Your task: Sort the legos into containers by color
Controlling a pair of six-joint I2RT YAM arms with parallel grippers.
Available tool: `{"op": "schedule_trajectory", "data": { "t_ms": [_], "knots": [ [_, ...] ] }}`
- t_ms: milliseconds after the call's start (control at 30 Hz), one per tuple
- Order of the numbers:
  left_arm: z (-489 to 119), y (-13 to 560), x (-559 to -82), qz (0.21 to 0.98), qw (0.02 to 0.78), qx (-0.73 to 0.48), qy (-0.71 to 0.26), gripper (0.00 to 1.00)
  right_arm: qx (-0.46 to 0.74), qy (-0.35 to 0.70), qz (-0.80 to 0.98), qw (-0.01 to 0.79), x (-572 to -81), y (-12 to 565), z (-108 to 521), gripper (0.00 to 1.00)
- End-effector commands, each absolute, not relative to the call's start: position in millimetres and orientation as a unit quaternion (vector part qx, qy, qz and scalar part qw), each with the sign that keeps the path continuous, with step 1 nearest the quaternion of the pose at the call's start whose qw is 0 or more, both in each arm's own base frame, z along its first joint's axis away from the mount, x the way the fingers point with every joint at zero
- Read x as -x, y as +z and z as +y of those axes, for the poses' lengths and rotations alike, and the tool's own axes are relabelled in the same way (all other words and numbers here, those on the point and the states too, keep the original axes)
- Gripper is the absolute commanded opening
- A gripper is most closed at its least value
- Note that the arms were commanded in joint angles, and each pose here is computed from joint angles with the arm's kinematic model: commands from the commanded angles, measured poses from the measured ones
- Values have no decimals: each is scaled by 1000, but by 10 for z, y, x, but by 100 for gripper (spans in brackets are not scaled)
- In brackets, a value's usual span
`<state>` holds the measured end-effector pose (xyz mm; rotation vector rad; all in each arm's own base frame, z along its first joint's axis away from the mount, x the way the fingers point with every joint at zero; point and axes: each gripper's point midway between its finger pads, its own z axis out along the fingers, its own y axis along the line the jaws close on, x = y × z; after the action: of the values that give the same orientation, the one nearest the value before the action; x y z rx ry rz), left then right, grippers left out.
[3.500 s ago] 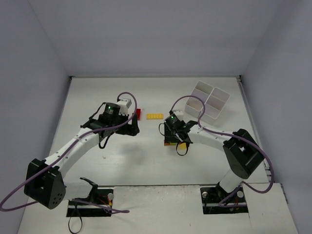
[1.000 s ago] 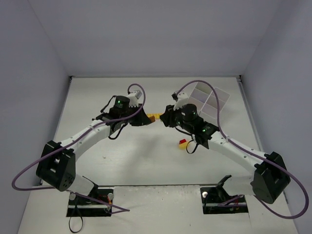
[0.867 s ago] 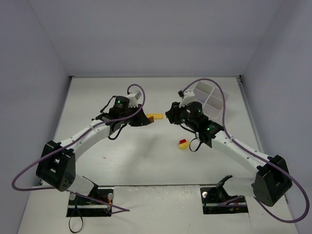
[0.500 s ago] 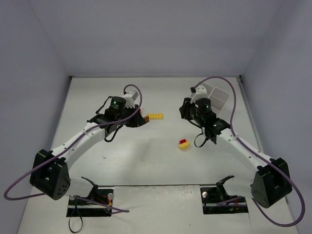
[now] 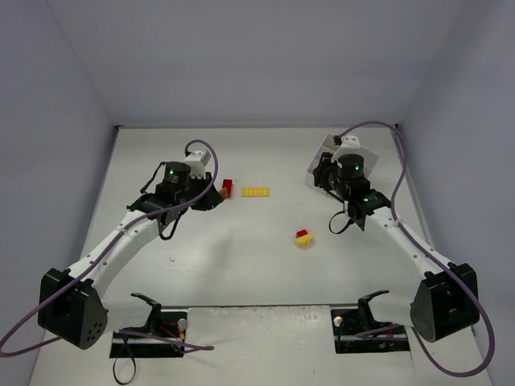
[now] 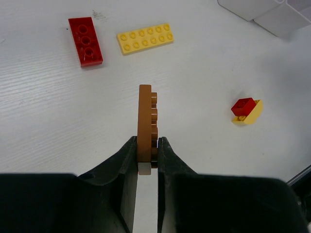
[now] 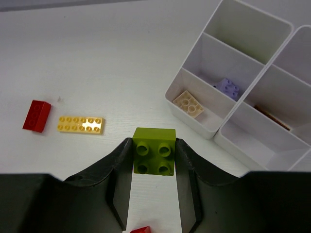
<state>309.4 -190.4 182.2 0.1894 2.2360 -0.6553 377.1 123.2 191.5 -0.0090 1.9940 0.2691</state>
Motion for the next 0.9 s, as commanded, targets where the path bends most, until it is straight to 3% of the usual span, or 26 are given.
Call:
{"op": "schedule_trajectory", "data": {
  "t_ms": [0,300,867],
  "knots": [
    [-1837,2061,-3151,861,436,-88,-248,0,-13,111,808,578,-3999,2294,1098,0],
    [-1866,1950,-3174,858,439,-85,-255,0,-69,70,805,584,-4332,2372,576,0],
    [-1895,1960,-3212,856,439,-88,-258,0,-100,29,805,584,-4680,2373,243,0]
  ]
}}
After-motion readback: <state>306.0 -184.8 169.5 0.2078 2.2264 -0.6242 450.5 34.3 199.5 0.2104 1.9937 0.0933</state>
